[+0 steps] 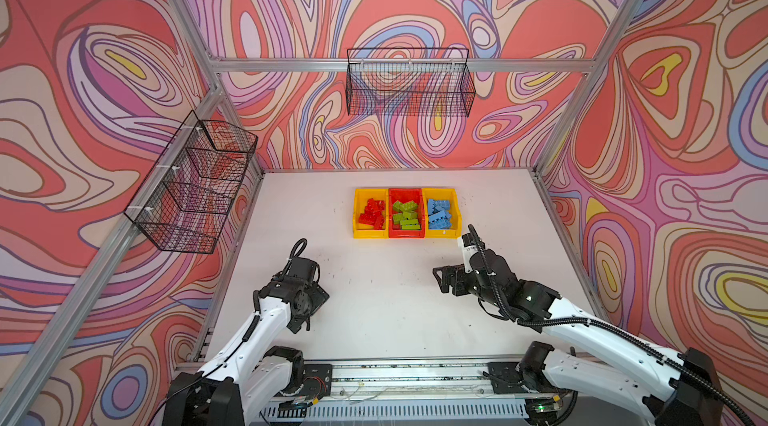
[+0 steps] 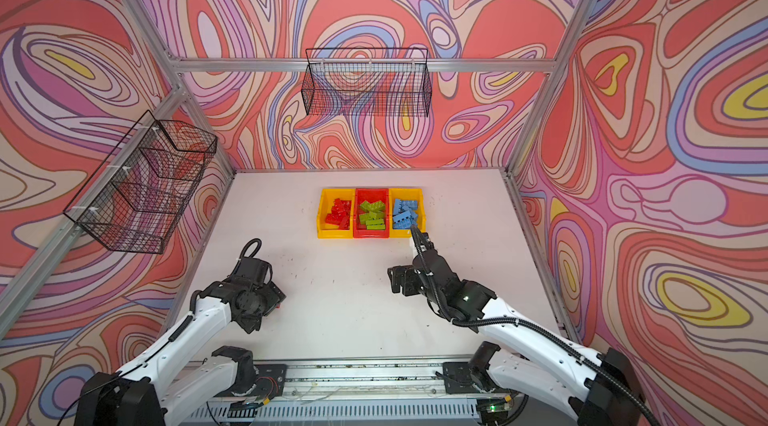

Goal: Sort the legos into containers by color
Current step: 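Lower the left gripper onto the last red brick and grasp it, then carry the last red brick into the yellow bin and open the left gripper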

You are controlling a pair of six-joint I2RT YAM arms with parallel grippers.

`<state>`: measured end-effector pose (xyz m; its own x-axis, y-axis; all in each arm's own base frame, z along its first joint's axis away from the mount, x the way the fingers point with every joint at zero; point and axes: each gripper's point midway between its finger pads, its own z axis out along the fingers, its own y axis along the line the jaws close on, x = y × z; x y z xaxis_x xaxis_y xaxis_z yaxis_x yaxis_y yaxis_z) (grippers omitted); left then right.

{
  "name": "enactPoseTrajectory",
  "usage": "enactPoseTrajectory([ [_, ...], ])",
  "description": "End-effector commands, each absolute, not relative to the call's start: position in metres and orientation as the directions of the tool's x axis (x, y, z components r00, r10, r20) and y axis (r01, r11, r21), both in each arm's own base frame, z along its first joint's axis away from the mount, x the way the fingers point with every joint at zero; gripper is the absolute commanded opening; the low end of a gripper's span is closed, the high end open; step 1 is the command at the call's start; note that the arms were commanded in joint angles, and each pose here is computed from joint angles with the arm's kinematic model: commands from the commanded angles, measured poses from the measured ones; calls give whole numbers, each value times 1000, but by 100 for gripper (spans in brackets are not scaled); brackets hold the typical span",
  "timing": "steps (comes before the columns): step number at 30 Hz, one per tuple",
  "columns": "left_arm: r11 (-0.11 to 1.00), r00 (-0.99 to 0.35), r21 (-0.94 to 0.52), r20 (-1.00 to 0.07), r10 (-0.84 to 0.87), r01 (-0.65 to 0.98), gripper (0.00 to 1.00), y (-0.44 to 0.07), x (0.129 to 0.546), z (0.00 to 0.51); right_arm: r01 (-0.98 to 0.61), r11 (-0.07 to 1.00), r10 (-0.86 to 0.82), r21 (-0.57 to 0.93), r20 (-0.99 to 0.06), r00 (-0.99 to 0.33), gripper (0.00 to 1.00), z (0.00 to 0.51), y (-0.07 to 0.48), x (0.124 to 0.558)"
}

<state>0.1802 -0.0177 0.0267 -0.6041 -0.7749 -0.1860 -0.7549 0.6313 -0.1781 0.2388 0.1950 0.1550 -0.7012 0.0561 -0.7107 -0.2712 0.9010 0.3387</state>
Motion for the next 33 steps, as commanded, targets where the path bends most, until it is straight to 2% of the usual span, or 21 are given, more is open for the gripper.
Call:
enactPoseTrajectory([
  [1,598,-572,-192,-177,-801,-778,85,-17,186,24,-262,903,60,340,-703,-708,98,150,191,235],
  [10,585,-548,-155,-224,-806,-796,81,1,189,29,-250,906,68,341,-702,-709,98,147,187,232],
  [14,572,-539,-149,-213,-815,-807,79,8,192,24,-250,907,65,338,-701,-710,98,146,187,232],
  [18,567,-537,-149,-198,-820,-810,72,10,195,17,-253,908,61,334,-702,-710,98,145,187,233],
  [24,575,-550,-121,-189,-814,-809,55,14,197,13,-250,910,61,332,-702,-710,98,144,186,232],
  [30,602,-583,-152,-155,-798,-784,22,4,204,9,-251,910,58,329,-703,-709,98,144,187,233],
  [32,613,-597,-142,-140,-790,-777,20,3,203,5,-252,910,59,328,-705,-707,98,144,187,234],
  [33,621,-602,-168,-152,-784,-766,13,1,216,14,-252,911,59,327,-707,-705,98,145,187,234],
])
